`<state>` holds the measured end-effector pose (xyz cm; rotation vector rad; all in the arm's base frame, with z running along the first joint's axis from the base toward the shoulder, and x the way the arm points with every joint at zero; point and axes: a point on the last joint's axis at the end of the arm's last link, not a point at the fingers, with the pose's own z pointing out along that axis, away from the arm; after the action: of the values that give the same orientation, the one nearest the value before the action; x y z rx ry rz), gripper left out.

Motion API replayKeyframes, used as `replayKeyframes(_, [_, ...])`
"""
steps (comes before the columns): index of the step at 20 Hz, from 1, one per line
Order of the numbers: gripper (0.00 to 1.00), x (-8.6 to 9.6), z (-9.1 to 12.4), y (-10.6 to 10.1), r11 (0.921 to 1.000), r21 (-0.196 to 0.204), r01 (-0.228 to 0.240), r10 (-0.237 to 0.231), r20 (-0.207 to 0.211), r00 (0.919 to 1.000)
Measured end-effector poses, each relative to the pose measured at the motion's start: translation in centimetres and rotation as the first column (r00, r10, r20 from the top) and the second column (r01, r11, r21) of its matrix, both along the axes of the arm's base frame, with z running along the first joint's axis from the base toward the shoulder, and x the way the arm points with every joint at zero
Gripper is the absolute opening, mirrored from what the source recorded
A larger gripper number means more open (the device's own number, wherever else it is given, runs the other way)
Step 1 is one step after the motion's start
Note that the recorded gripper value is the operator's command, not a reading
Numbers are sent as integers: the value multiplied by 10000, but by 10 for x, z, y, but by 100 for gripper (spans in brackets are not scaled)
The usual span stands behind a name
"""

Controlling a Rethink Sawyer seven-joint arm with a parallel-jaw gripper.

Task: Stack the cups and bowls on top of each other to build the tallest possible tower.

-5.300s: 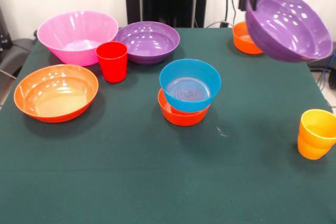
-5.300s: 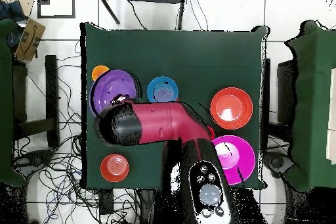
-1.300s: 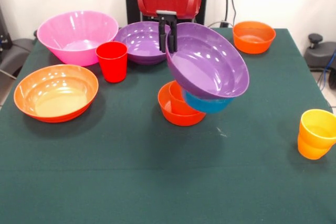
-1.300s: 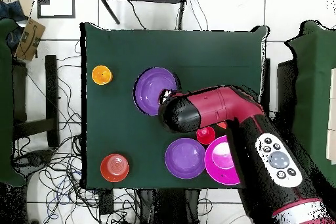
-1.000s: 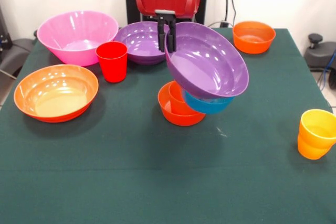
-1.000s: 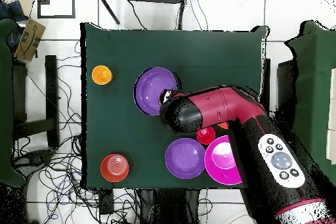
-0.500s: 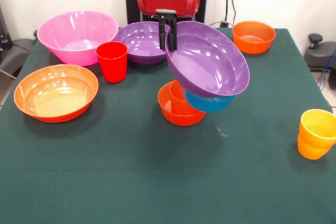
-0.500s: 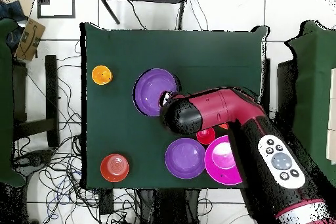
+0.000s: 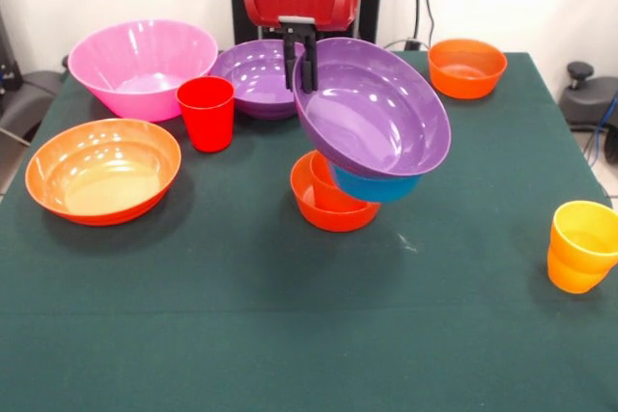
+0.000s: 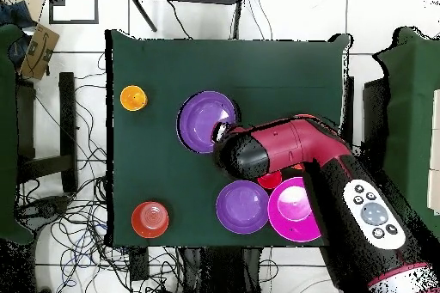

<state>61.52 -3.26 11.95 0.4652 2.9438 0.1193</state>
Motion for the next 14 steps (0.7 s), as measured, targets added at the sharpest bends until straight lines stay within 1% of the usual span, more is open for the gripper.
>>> replayKeyframes(8, [0, -1, -1, -5, 9998, -86, -176, 176, 102, 9998])
replayKeyframes(14, [0, -6, -2, -10, 9996, -91, -262, 263, 105, 9996])
